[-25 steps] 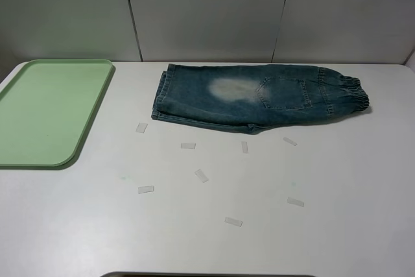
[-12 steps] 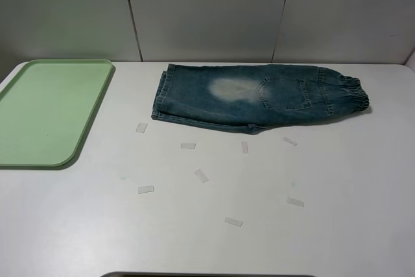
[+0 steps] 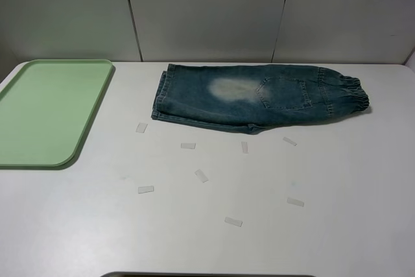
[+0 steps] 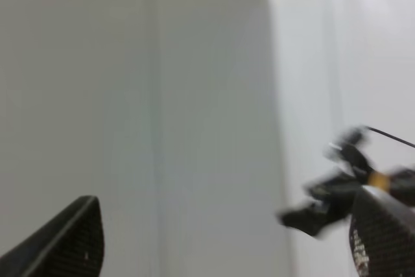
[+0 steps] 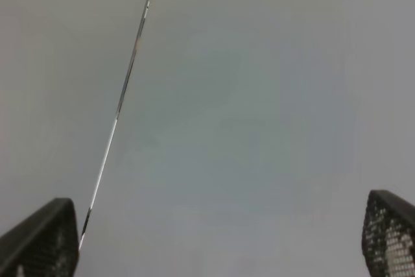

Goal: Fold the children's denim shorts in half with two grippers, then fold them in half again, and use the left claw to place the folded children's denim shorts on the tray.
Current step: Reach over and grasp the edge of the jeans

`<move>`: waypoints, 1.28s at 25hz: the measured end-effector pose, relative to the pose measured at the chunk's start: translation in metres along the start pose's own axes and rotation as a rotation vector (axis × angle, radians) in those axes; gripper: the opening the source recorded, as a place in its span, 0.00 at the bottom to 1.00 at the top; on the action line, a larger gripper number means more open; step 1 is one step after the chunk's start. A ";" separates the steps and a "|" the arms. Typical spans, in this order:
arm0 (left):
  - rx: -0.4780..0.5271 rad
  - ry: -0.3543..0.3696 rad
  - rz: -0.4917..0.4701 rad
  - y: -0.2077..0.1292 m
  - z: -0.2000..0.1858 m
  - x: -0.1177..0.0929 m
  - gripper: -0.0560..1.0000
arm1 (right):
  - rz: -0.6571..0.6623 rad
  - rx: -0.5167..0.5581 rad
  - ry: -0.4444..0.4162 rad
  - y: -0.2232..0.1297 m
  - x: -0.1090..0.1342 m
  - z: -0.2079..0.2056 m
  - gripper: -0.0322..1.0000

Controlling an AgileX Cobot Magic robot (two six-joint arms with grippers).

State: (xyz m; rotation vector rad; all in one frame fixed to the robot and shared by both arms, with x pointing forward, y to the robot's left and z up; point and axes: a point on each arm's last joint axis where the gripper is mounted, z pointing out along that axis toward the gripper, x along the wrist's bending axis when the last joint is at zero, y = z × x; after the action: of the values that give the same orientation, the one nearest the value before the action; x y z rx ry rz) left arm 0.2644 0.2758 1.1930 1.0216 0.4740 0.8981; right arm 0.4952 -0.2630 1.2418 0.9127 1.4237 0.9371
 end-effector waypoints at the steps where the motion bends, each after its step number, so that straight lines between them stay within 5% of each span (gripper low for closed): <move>1: 0.000 0.000 0.000 0.000 0.000 0.000 0.77 | 0.000 0.000 0.000 0.000 0.000 0.000 0.67; 8: 0.069 -0.044 -0.009 -0.024 0.002 -0.004 0.77 | 0.001 0.001 0.000 0.000 0.000 0.000 0.67; 32: 0.071 -0.044 -0.003 -0.025 0.002 -0.004 0.77 | 0.002 0.002 0.000 0.000 0.000 0.000 0.67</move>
State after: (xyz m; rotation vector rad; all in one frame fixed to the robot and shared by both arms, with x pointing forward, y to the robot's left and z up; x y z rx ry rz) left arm 0.2736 0.2657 1.1719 1.1030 0.4727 0.8592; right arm 0.4952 -0.2631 1.2416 0.9152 1.4243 0.9373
